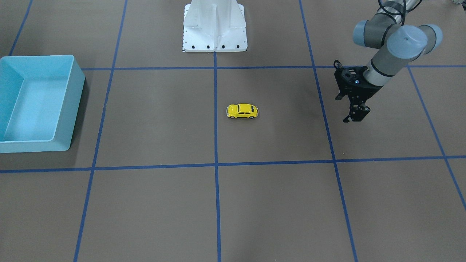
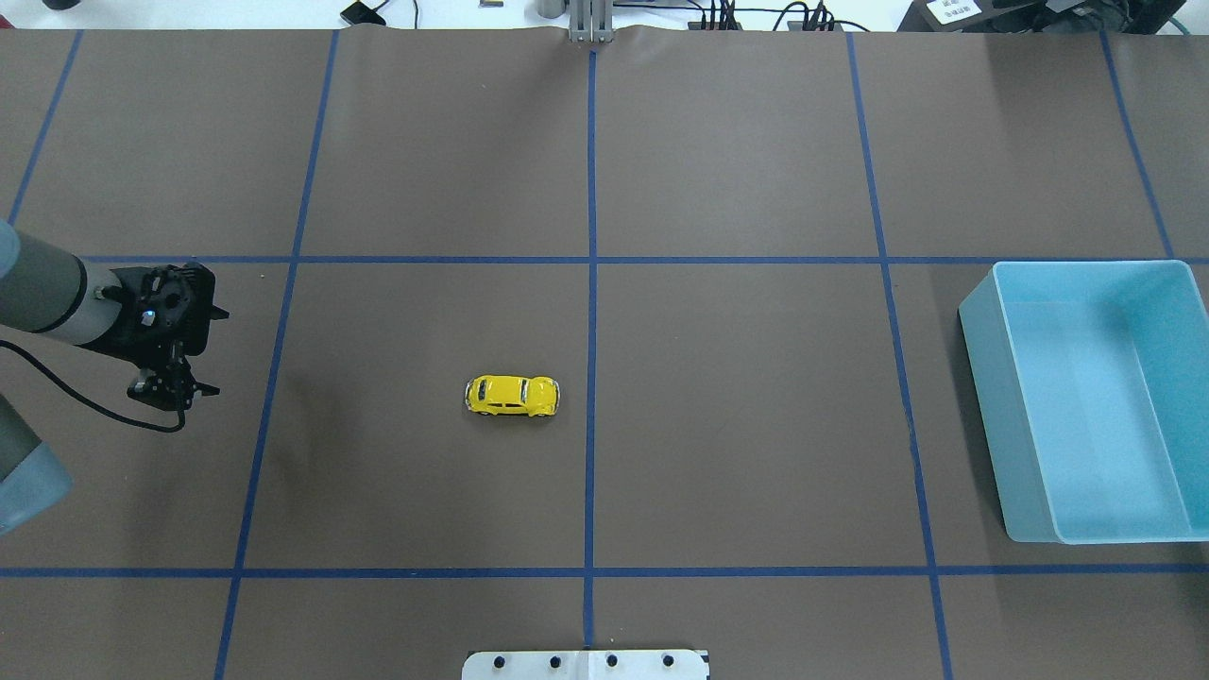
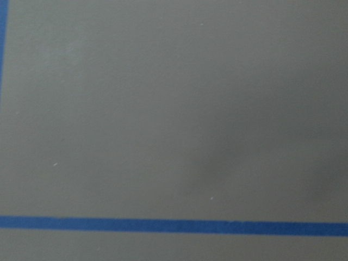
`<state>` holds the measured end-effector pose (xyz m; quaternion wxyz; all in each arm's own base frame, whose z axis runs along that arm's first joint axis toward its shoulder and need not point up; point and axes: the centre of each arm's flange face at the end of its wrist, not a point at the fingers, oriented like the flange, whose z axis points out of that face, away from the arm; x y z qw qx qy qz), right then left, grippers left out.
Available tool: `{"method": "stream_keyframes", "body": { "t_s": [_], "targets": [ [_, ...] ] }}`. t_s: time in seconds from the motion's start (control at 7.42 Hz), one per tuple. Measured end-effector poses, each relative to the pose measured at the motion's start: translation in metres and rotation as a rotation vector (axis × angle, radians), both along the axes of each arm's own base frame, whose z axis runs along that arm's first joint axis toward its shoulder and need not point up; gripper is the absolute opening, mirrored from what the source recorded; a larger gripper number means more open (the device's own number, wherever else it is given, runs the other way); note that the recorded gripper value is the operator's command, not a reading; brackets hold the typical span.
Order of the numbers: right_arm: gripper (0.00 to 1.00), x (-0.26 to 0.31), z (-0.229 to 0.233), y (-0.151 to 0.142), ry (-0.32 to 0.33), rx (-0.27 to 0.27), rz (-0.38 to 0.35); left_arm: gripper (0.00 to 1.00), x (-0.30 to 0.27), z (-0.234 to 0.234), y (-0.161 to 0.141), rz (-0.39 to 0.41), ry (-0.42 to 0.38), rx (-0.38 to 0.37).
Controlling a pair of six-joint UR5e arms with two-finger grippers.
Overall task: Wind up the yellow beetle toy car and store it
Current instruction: 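Raise the left arm away from the car out of view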
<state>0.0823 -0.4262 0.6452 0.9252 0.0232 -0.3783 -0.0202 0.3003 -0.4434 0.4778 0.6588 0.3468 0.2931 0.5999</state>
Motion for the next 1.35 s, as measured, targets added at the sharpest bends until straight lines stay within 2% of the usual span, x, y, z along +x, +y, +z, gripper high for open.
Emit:
{"method": "stream_keyframes", "body": {
  "t_s": [0.13,0.4,0.81,1.08,1.35],
  "targets": [
    [1.00,0.000,-0.004,-0.003,0.000,0.010,0.000,1.00,-0.018,0.005,-0.006,-0.028,-0.014,-0.030],
    [1.00,0.001,-0.028,-0.026,0.003,0.063,-0.001,1.00,-0.066,0.017,-0.025,-0.109,-0.055,-0.132],
    [1.00,-0.013,-0.090,-0.074,0.005,0.194,-0.032,1.00,-0.150,0.044,-0.054,-0.265,-0.121,-0.304],
    [1.00,-0.058,-0.161,-0.110,-0.003,0.335,-0.117,1.00,-0.208,0.071,-0.064,-0.386,-0.140,-0.443],
    [1.00,-0.134,-0.242,-0.141,-0.001,0.498,-0.238,1.00,-0.270,0.102,-0.056,-0.570,-0.091,-0.672]
  ]
}}
